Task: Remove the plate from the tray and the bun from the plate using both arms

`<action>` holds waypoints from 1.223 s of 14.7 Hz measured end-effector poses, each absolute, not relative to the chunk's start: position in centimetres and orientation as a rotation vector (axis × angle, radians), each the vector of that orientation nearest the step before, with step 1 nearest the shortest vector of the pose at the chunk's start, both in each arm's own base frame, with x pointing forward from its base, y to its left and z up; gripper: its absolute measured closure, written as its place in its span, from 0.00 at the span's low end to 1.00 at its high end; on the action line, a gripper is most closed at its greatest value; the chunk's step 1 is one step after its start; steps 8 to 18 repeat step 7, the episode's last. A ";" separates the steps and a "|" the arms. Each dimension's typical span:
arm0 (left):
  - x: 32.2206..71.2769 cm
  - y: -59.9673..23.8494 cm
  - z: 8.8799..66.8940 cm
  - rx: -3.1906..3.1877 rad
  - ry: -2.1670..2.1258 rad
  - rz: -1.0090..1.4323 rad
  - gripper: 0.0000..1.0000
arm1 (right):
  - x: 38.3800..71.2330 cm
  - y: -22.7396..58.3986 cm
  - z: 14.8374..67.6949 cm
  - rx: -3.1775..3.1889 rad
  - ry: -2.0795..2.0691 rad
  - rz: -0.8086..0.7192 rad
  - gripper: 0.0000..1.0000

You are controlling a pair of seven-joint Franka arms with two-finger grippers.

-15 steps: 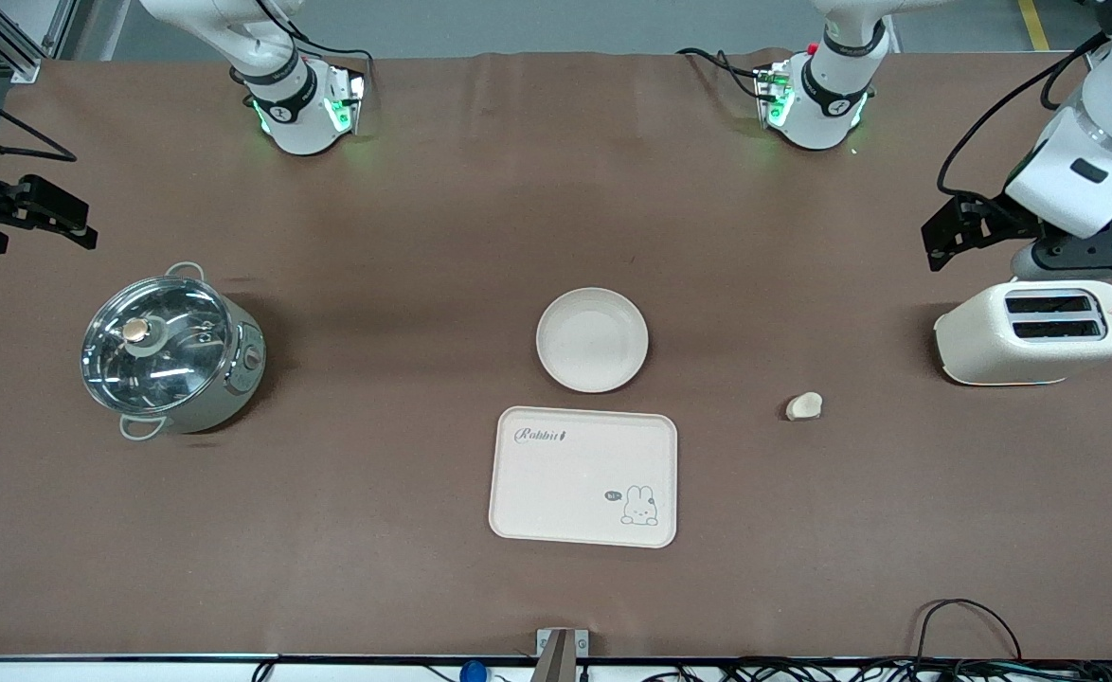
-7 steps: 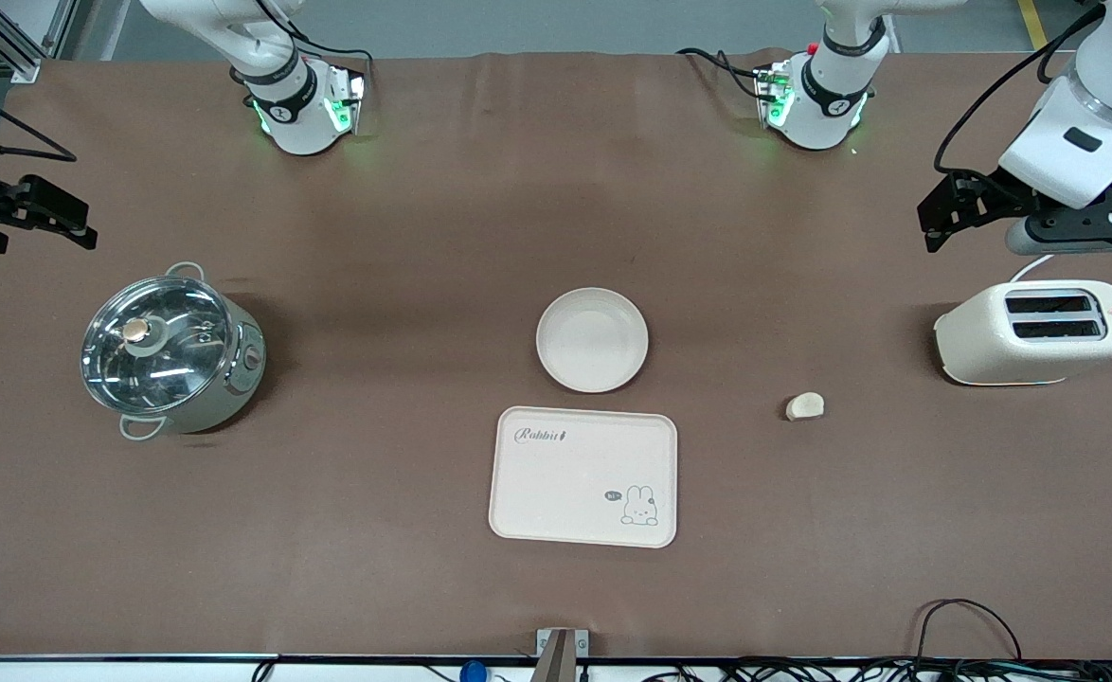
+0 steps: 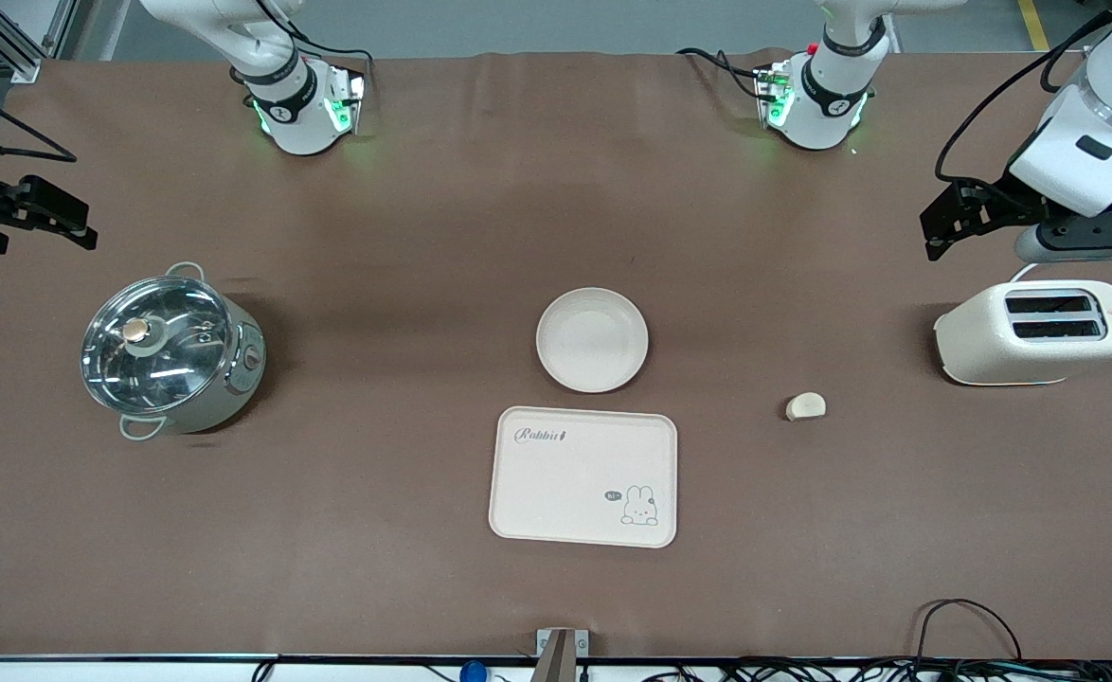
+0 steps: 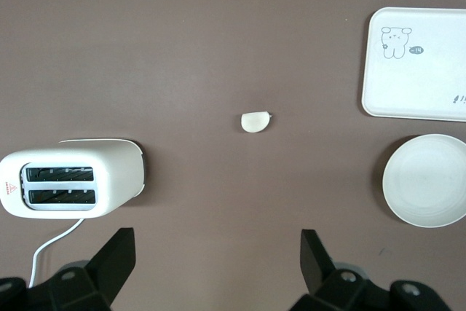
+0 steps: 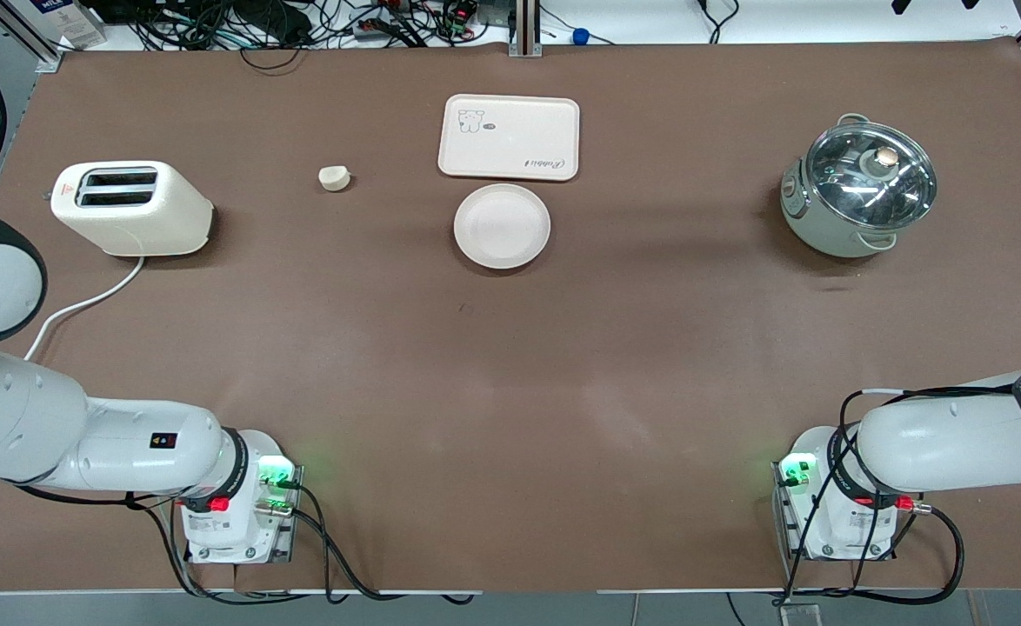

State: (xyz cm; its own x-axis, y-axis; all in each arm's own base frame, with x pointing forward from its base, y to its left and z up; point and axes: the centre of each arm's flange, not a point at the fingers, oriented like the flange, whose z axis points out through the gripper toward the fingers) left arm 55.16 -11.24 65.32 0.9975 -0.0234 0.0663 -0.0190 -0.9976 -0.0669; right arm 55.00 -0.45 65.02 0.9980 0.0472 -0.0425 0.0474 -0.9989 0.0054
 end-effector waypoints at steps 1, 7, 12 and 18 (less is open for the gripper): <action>55.2 -11.0 65.3 -3.074 0.027 -0.105 0.00 | 55.0 -0.5 65.0 3.134 0.074 -0.068 0.00; 55.8 -8.2 65.3 -3.146 -0.037 -0.083 0.00 | 55.0 -0.6 65.0 3.134 0.070 -0.068 0.00; 55.8 -8.2 65.3 -3.146 -0.037 -0.083 0.00 | 55.0 -0.6 65.0 3.134 0.070 -0.068 0.00; 55.8 -8.2 65.3 -3.146 -0.037 -0.083 0.00 | 55.0 -0.6 65.0 3.134 0.070 -0.068 0.00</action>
